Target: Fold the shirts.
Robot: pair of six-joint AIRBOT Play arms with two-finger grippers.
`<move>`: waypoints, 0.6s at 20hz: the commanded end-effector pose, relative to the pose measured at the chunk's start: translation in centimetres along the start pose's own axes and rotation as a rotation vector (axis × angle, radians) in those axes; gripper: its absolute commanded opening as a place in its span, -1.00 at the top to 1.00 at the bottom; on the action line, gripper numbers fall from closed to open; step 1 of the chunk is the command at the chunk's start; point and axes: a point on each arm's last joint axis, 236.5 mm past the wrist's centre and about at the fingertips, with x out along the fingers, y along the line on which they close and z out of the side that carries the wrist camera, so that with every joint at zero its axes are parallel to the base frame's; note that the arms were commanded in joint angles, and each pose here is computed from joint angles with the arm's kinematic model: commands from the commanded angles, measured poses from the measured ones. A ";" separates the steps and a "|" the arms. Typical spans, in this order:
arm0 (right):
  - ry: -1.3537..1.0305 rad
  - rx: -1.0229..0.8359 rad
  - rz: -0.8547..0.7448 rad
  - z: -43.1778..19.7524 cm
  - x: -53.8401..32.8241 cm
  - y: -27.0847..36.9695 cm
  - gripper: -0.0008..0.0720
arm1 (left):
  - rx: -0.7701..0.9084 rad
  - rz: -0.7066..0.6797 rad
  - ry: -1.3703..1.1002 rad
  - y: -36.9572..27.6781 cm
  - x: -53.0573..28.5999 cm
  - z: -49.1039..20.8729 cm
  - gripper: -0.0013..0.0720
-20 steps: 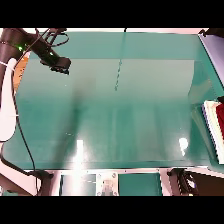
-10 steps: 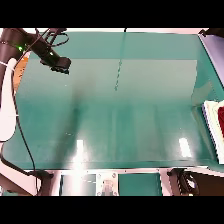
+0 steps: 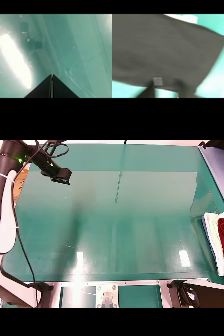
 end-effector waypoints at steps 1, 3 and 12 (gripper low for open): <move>-0.049 -0.122 0.280 0.0 -1.0 10.2 0.89 | 0.000 -0.009 -0.043 -0.2 -0.2 1.0 0.91; -0.072 -0.273 0.413 -2.1 -1.9 18.1 0.93 | -0.028 -0.027 0.001 -0.7 -0.2 0.0 0.91; 0.208 -1.046 0.376 -30.0 4.2 29.5 0.94 | -0.163 -0.194 0.323 -5.6 2.4 -9.5 0.91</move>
